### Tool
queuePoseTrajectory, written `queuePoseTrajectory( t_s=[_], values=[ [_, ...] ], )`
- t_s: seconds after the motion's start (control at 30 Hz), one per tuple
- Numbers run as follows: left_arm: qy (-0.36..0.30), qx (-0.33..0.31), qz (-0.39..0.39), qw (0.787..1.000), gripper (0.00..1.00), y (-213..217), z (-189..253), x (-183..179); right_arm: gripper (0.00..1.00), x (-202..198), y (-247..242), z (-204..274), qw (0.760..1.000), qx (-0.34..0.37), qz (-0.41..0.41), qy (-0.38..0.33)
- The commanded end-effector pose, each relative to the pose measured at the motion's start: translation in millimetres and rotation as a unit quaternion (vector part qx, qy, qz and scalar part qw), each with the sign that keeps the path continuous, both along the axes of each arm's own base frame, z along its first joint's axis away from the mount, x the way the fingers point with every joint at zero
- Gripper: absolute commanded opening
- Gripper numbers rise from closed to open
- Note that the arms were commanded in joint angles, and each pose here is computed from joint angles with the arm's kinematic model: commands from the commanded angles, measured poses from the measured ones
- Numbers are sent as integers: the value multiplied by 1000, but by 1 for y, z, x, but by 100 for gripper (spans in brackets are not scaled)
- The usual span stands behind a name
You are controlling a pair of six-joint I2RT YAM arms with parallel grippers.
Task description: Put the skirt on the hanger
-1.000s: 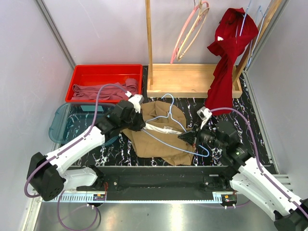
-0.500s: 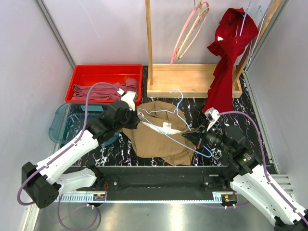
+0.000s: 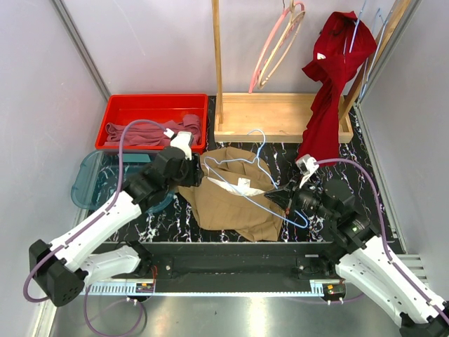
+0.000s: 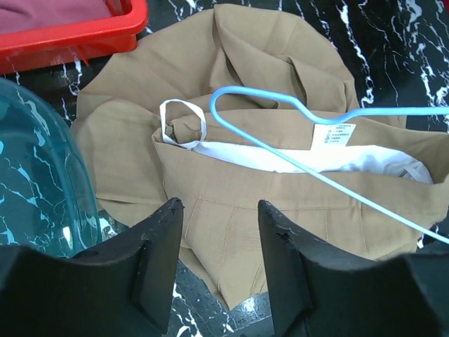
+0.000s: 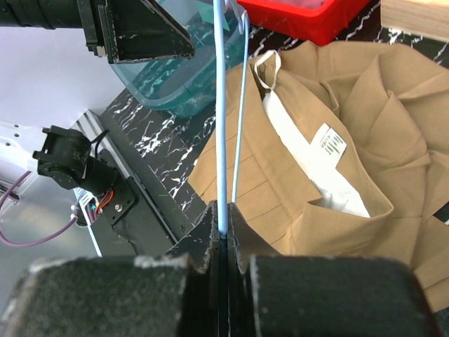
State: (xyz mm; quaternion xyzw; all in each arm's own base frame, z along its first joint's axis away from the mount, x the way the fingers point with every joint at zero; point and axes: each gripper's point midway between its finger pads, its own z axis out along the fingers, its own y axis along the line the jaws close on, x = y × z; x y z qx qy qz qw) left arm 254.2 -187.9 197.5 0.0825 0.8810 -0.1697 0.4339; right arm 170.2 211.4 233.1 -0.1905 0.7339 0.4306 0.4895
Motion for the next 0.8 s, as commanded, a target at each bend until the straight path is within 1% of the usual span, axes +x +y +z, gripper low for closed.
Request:
queuePoseTrajectory(
  t_s=[0.0, 0.07, 0.23, 0.27, 0.33, 0.4, 0.43, 0.5, 0.53, 0.57, 0.67, 0.77],
  values=[
    [-4, -15, 60, 998, 50, 1, -4, 21, 0, 9, 1, 16, 1000, 4, -16, -5],
    [14, -16, 86, 996, 50, 1, -21, 28, 0, 14, 1, 10, 1000, -2, -25, 8],
    [16, -48, 117, 992, 49, -3, -33, 56, 0, 18, 4, 5, 999, -6, -26, 21],
    [23, -50, 114, 992, 47, -6, -39, 61, 0, 17, 6, 3, 999, -7, -22, 26],
    [27, -47, 132, 990, 44, 1, -43, 71, 0, 16, 7, -1, 999, -11, -17, 32],
    [31, -53, 133, 989, 41, 4, -50, 81, 0, 14, 9, -3, 999, -11, -9, 39],
    [37, -60, 124, 990, 40, 2, -54, 81, 0, 13, 9, -3, 999, -10, -7, 40],
    [30, -71, 125, 989, 39, 6, -55, 91, 0, 13, 9, -4, 999, -10, -8, 43],
    [38, -74, 106, 991, 38, 1, -61, 91, 0, 12, 8, -3, 999, -9, -9, 42],
    [32, -83, 101, 991, 37, 0, -59, 96, 0, 12, 8, -3, 999, -9, -9, 42],
    [38, -81, 69, 994, 34, -8, -65, 100, 0, 12, 9, -1, 999, -8, -8, 39],
    [40, -71, 63, 995, 30, -8, -73, 105, 0, 11, 11, -2, 999, -9, -1, 42]
  ],
)
